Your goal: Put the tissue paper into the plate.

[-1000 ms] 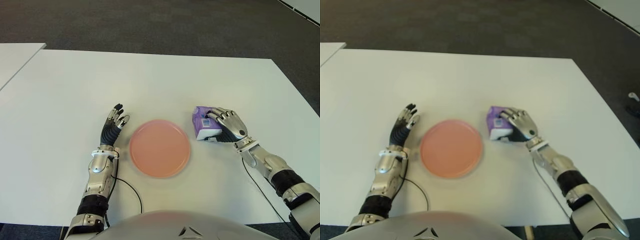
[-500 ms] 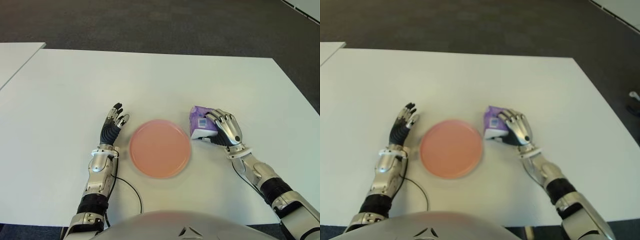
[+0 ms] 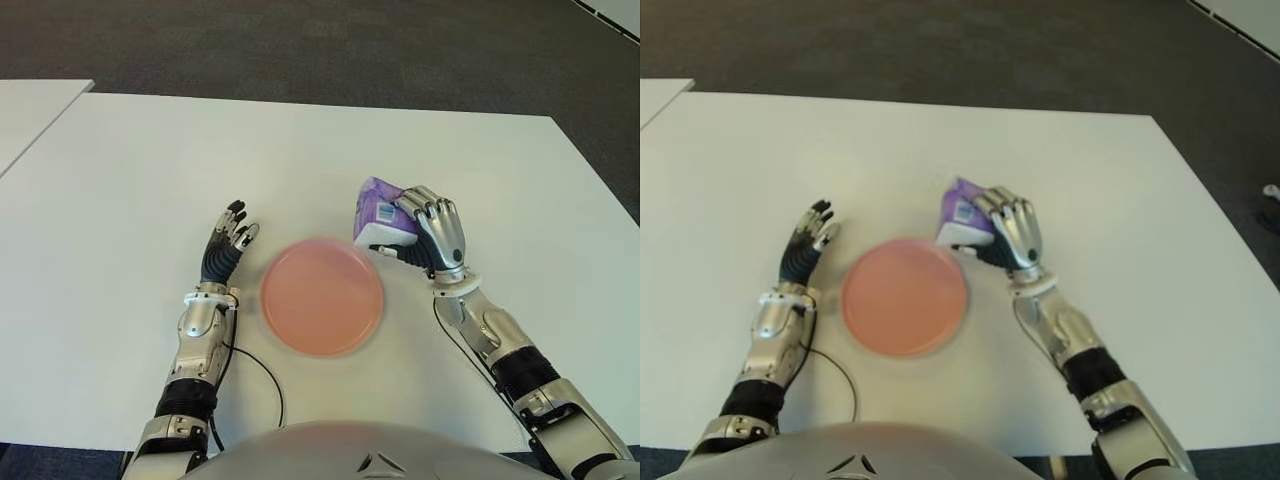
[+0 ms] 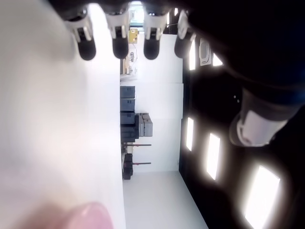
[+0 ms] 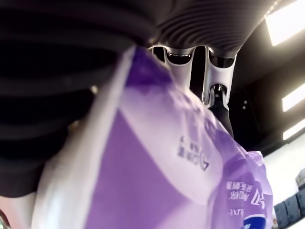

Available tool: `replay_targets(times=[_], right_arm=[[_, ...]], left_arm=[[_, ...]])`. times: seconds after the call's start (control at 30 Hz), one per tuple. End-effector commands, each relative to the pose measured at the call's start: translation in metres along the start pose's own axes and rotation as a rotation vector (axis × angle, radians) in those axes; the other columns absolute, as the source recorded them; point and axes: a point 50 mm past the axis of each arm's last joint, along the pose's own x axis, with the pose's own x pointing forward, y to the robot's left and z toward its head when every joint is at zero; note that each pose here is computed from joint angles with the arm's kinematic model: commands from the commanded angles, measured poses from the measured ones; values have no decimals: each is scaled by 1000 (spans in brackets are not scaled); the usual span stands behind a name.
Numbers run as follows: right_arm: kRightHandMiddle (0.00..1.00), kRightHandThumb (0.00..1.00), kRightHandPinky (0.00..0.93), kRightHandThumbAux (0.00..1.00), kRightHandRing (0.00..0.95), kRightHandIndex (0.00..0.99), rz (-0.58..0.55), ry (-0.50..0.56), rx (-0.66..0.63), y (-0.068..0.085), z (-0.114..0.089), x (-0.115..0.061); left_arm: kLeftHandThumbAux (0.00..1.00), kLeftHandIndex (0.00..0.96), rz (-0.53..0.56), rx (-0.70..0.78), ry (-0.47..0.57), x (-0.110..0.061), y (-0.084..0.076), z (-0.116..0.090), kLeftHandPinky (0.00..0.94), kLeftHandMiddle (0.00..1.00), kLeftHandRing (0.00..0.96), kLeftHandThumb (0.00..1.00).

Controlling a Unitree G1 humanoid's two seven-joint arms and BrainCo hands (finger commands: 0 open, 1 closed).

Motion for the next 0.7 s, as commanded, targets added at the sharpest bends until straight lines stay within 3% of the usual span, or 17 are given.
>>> replay_targets(times=[0.03,0.6,0.7], right_arm=[[872,741,861,710,879,441,-48,0,35,-6,8,13],[861,740,855,708,872,442,-197,-122,100,5,39,32],[859,741,858,708,871,442,-223,-157,154,8,58,31]], left_arm=[[540,0,12,-10,87,-9,0,-16,0,0,0,0],[534,0,18,8,84,-9,0,-15,0,0,0,0],[536,0,17,10,83,-9,0,-15,0,0,0,0]])
